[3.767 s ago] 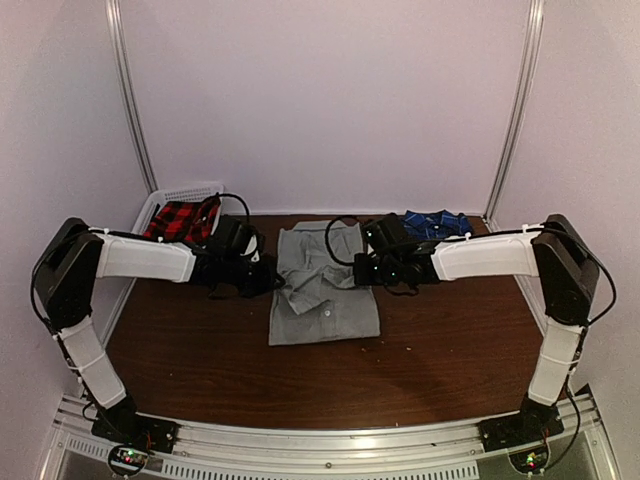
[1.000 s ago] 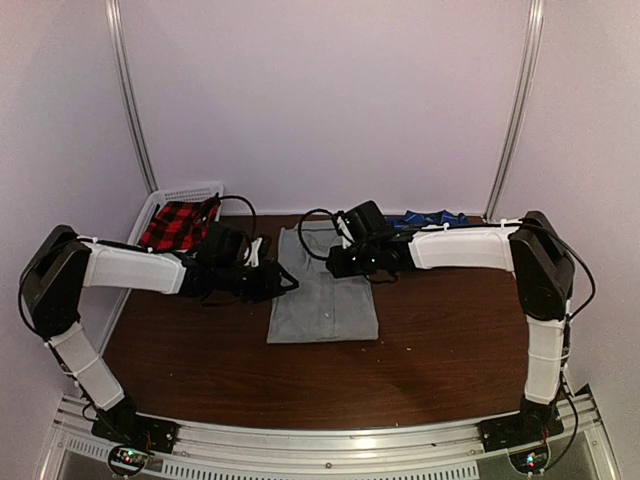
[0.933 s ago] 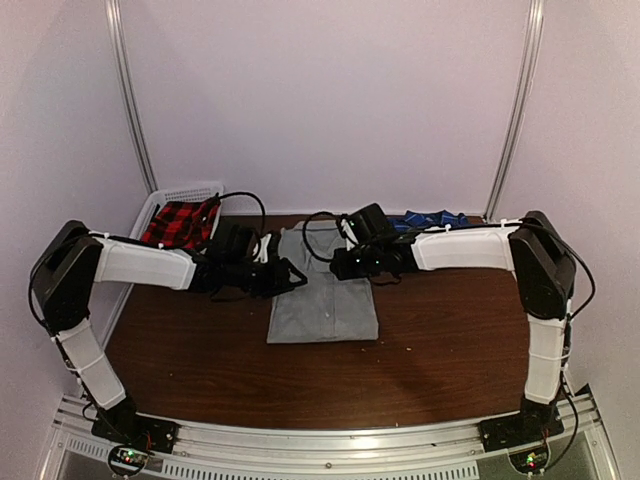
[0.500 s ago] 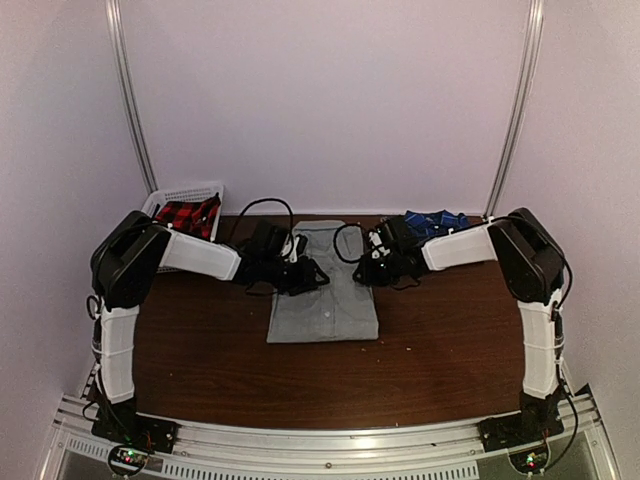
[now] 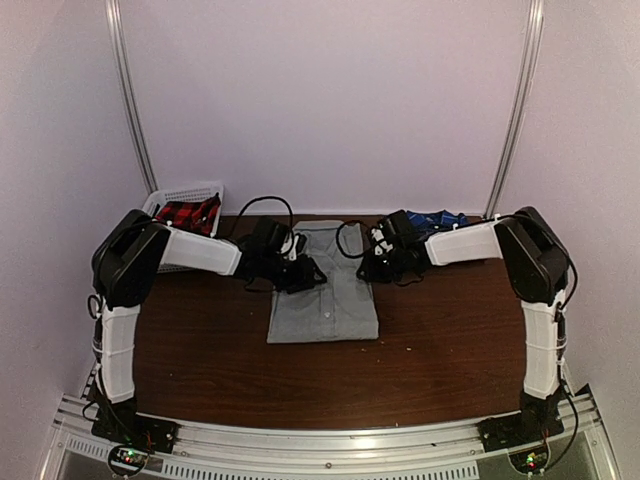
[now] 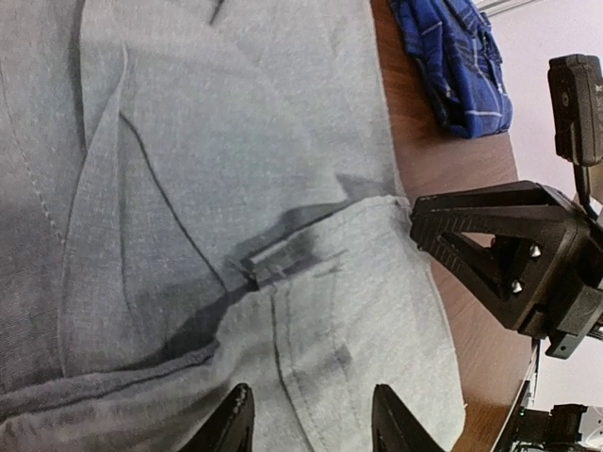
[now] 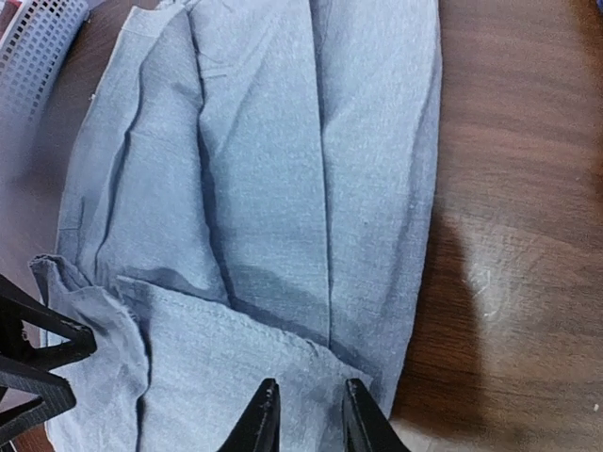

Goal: Fold and stack the long sleeve shirts
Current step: Adjust the 2/3-rectangle-folded shirt at the center of the board.

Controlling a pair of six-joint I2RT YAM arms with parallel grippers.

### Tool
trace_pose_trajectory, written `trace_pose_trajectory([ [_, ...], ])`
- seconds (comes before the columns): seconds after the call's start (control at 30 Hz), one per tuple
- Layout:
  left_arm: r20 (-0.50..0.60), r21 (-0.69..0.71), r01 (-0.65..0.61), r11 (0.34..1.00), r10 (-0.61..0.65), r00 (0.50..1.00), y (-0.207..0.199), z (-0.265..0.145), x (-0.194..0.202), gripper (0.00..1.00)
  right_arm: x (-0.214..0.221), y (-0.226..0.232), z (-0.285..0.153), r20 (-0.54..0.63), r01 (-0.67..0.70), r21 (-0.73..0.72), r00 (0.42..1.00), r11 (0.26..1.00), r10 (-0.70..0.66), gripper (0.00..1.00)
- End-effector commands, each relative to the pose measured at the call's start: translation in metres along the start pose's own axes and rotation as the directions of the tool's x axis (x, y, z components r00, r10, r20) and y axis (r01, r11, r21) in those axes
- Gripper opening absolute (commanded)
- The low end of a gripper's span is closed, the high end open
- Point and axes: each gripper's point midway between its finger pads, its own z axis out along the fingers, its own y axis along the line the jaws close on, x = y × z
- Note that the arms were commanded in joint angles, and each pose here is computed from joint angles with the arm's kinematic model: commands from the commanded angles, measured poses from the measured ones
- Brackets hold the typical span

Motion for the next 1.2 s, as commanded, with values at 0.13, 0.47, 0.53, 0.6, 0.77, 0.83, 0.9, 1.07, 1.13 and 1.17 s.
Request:
trace_pose_trajectory([
  [0.13, 0.166, 0.061, -0.085, 0.995, 0.074, 0.983, -0.049, -0.081, -0.043, 0.44, -0.023, 0.067, -0.054, 0.111, 0.101, -0.009, 0.989, 0.995, -0.100, 0.25],
  [0.47, 0.158, 0.015, -0.031, 0.999, 0.028, 0.987, -0.017, -0.120, 0.003, 0.45, 0.055, 0.118, -0.033, 0.021, 0.111, -0.122, 0.994, 0.986, -0.109, 0.25],
  [0.53, 0.146, 0.009, -0.021, 1.000, 0.020, 0.989, -0.011, -0.124, 0.013, 0.45, 0.070, 0.119, -0.026, 0.000, 0.099, -0.140, 0.995, 0.985, -0.100, 0.25],
  [0.6, 0.137, 0.001, -0.013, 1.000, 0.013, 0.991, -0.005, -0.126, 0.022, 0.45, 0.082, 0.118, -0.019, -0.023, 0.092, -0.145, 0.995, 0.985, -0.097, 0.25],
  [0.77, 0.115, -0.001, 0.001, 1.000, -0.001, 0.993, 0.003, -0.127, 0.036, 0.45, 0.096, 0.114, -0.012, -0.059, 0.081, -0.140, 0.994, 0.987, -0.090, 0.24],
  [0.83, 0.110, -0.002, 0.006, 1.000, -0.006, 0.994, 0.005, -0.127, 0.040, 0.45, 0.094, 0.113, -0.015, -0.055, 0.084, -0.131, 0.994, 0.988, -0.092, 0.25],
  [0.9, 0.108, -0.003, 0.010, 1.000, -0.010, 0.994, 0.007, -0.127, 0.042, 0.45, 0.094, 0.112, -0.017, -0.057, 0.092, -0.126, 0.993, 0.988, -0.100, 0.25],
  [1.07, 0.106, 0.001, 0.015, 1.000, -0.015, 0.994, 0.007, -0.126, 0.044, 0.45, 0.096, 0.111, -0.022, -0.067, 0.102, -0.117, 0.992, 0.988, -0.110, 0.25],
  [1.13, 0.105, 0.000, 0.016, 1.000, -0.016, 0.994, 0.008, -0.127, 0.045, 0.45, 0.094, 0.109, -0.031, -0.054, 0.105, -0.105, 0.992, 0.989, -0.111, 0.25],
  [1.17, 0.103, 0.001, 0.015, 1.000, -0.015, 0.995, 0.008, -0.127, 0.045, 0.45, 0.093, 0.107, -0.036, -0.047, 0.107, -0.097, 0.993, 0.990, -0.111, 0.25],
])
